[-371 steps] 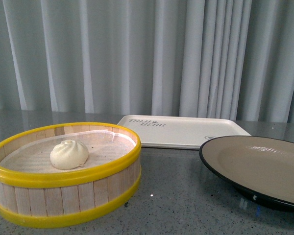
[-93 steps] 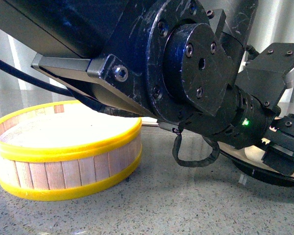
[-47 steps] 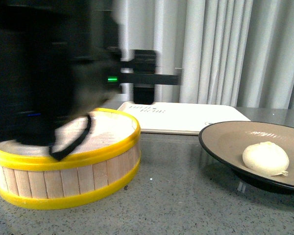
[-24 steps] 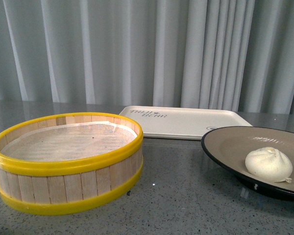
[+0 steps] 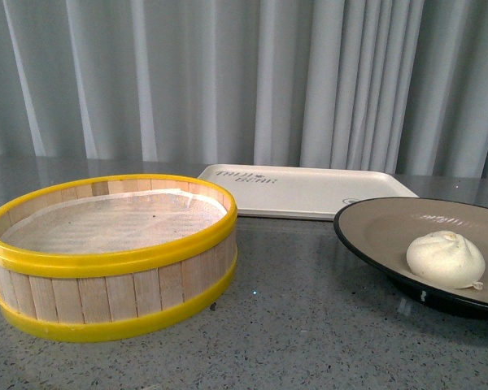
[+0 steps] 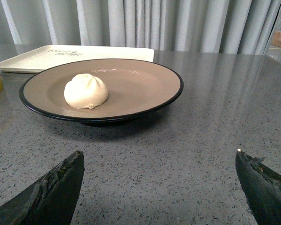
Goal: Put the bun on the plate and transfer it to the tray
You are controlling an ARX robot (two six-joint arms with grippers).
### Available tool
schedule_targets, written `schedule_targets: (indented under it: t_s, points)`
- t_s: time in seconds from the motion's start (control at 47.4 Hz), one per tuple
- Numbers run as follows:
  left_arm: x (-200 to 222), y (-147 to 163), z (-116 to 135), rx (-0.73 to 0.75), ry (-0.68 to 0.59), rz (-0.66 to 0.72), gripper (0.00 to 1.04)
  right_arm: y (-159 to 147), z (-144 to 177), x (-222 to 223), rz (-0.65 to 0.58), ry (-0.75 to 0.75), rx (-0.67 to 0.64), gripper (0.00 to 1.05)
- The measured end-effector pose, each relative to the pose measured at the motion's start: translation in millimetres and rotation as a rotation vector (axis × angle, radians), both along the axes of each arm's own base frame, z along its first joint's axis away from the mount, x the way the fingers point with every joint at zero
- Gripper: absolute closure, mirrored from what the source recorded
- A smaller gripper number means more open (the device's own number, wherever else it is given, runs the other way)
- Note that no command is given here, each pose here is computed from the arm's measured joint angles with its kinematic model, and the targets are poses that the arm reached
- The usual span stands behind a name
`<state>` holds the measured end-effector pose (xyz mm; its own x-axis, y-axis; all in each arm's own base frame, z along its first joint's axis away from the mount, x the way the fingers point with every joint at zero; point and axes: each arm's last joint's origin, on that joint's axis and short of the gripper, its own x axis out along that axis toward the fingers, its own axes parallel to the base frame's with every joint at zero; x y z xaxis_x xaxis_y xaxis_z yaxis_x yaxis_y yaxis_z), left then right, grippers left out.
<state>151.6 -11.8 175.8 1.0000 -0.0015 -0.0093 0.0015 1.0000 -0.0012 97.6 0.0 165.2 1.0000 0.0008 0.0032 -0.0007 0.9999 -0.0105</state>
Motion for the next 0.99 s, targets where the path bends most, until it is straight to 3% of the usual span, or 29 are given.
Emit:
schedule_targets:
  t_s: [0.992]
  points:
    - [-38, 12, 0, -0.001, -0.038, 0.001, 1.01, 0, 0, 0, 0.0, 0.0, 0.0, 0.08]
